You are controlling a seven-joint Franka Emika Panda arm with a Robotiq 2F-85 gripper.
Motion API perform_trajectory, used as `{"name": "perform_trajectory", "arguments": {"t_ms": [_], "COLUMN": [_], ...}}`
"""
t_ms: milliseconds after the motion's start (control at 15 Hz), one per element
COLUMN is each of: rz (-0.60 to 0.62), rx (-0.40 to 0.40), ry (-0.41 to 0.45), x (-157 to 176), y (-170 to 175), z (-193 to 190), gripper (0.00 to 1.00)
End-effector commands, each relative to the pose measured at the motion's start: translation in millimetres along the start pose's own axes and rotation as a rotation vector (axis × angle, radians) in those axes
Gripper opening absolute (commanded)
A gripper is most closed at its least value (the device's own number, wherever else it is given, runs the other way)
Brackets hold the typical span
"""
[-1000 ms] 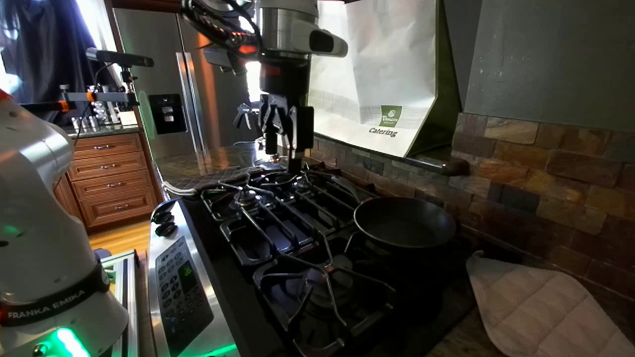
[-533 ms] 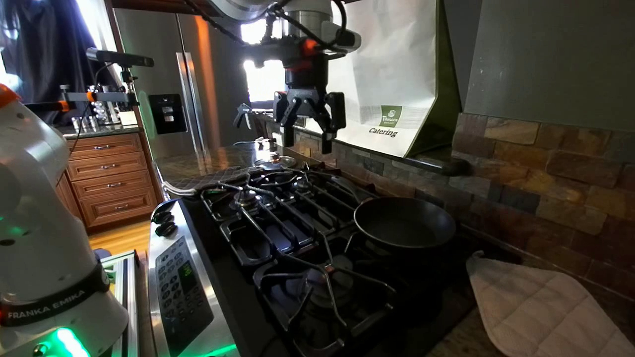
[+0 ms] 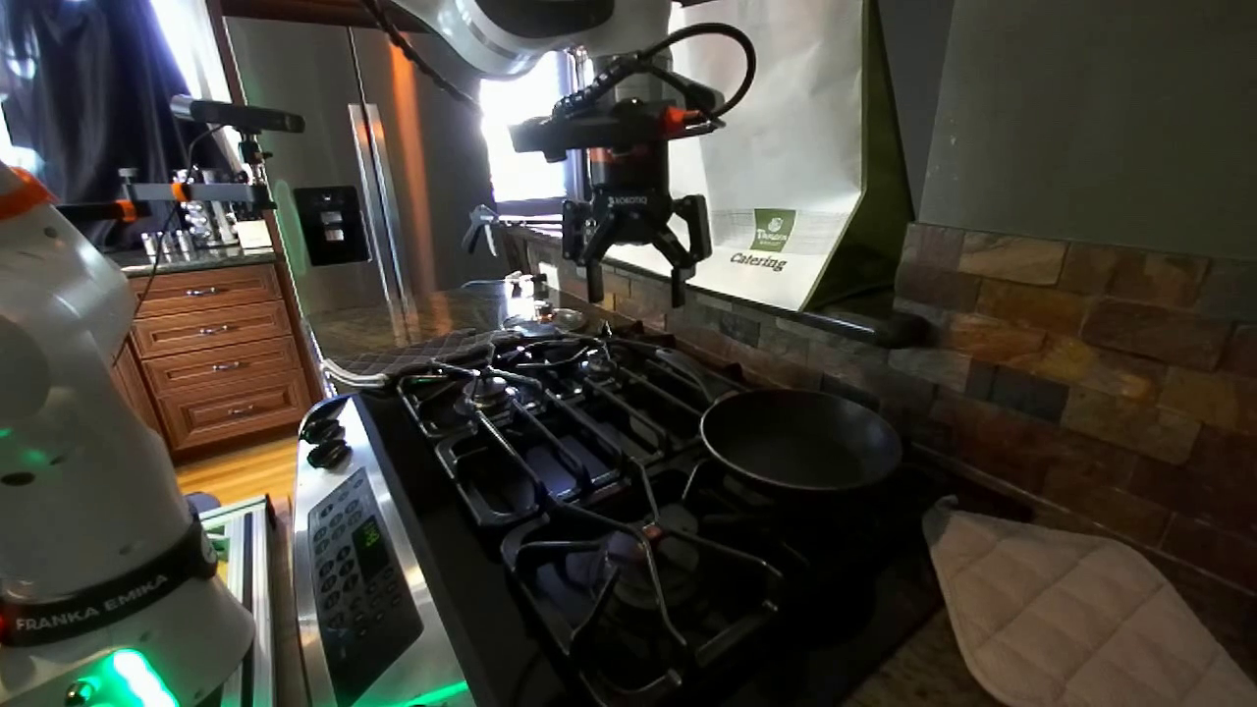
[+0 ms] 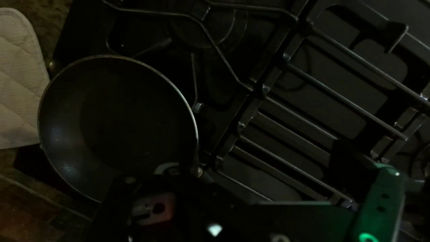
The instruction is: Move the black pan forwards.
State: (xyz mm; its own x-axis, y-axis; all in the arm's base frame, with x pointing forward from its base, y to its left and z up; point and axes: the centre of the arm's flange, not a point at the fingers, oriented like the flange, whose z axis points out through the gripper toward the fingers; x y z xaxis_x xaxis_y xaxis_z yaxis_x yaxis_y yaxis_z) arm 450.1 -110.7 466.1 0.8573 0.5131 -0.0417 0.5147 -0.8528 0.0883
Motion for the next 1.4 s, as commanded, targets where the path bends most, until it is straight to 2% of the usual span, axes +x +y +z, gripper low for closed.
{"name": "perform_trajectory", "arguments": {"t_ms": [0, 200, 267, 467, 867, 1133, 1333], "rz": [0.002, 0.002, -0.109, -0.230, -0.523, -0.704, -0.787], "rx": [-0.001, -0.001, -0.065, -0.138, -0.186, -0.094, -0.065], "ry": [0.001, 0.002, 0.062, 0.119, 0.252, 0.258, 0.193], "x": [-1, -1, -2, 7, 35, 57, 67], "y": [0, 1, -2, -5, 5, 6, 4], "z": [0, -1, 3, 6, 16, 27, 40], "gripper": [1.00, 1.00, 1.00, 1.00, 1.00, 1.00, 1.00]}}
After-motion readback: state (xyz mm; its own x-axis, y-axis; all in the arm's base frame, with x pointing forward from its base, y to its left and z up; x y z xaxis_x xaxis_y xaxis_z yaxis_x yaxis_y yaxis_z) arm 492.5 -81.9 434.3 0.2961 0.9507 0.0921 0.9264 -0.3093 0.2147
